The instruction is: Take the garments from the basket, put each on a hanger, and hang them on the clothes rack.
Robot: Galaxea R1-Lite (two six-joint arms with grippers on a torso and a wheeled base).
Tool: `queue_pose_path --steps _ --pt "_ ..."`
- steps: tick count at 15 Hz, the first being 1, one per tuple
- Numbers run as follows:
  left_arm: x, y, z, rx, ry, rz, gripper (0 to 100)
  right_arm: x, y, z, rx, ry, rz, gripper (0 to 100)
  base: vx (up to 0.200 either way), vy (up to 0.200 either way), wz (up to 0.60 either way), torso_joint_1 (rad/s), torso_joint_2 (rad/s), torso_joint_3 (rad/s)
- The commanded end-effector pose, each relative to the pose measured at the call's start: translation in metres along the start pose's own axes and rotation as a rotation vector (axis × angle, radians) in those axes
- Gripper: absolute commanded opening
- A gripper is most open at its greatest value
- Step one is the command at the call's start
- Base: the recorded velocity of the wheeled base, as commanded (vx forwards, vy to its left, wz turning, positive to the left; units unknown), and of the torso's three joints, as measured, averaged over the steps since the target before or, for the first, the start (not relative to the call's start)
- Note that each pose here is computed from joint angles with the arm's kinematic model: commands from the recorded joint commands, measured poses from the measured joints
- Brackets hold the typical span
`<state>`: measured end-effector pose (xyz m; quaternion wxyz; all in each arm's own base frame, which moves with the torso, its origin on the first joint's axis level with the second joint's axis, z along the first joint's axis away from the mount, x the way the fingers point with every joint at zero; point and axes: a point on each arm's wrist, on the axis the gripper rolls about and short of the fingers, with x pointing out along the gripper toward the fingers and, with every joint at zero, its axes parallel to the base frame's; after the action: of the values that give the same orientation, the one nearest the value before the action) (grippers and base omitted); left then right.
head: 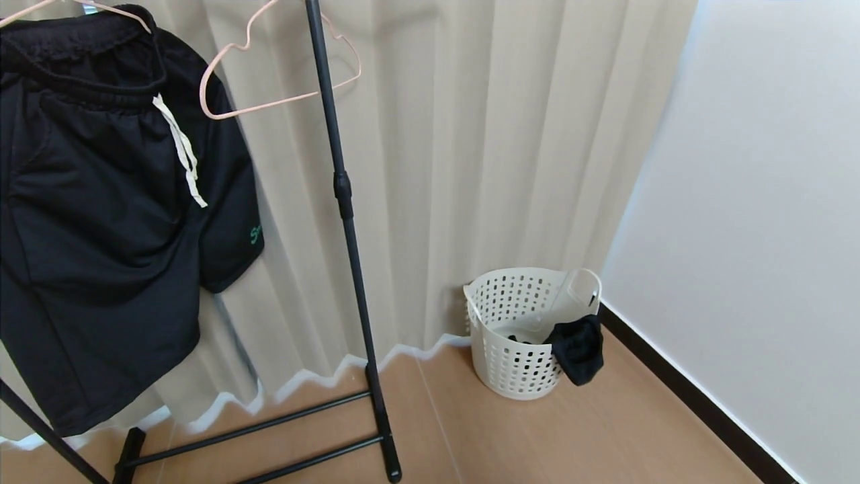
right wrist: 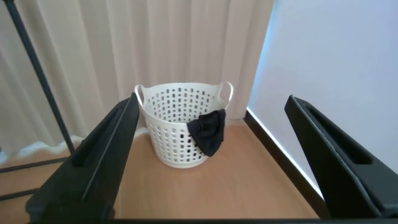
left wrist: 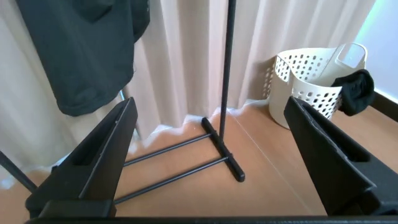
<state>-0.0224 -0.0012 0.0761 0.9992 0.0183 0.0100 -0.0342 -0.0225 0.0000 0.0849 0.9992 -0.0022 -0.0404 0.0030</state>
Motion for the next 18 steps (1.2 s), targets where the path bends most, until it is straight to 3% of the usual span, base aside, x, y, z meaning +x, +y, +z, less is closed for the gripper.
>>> queue_pose_path --steps 1,4,7,18 --pt "0.0001 0.0 -0.0002 -0.001 0.002 0.001 100 0.0002 0.0 0.0001 0.0 0.001 0.002 100 0.0 0.0 -0.6 0.002 0.01 0.002" --pt "0.0 0.0 0.0002 0.0 0.0 0.001 100 0.0002 0.0 0.0001 0.0 0.001 0.0 100 0.0 0.0 -0.2 -0.002 0.0 0.002" --pt "0.0001 0.0 -0.0002 -0.001 0.002 0.001 100 0.0 0.0 0.0001 0.0 0.0 0.0 100 0.2 -0.2 0.0 -0.006 0.0 0.005" --pt "0.0001 0.0 -0.0002 -0.001 0.002 0.001 100 0.0 0.0 0.0001 0.0 0.0 0.001 100 0.2 0.0 0.0 0.002 0.0 0.004"
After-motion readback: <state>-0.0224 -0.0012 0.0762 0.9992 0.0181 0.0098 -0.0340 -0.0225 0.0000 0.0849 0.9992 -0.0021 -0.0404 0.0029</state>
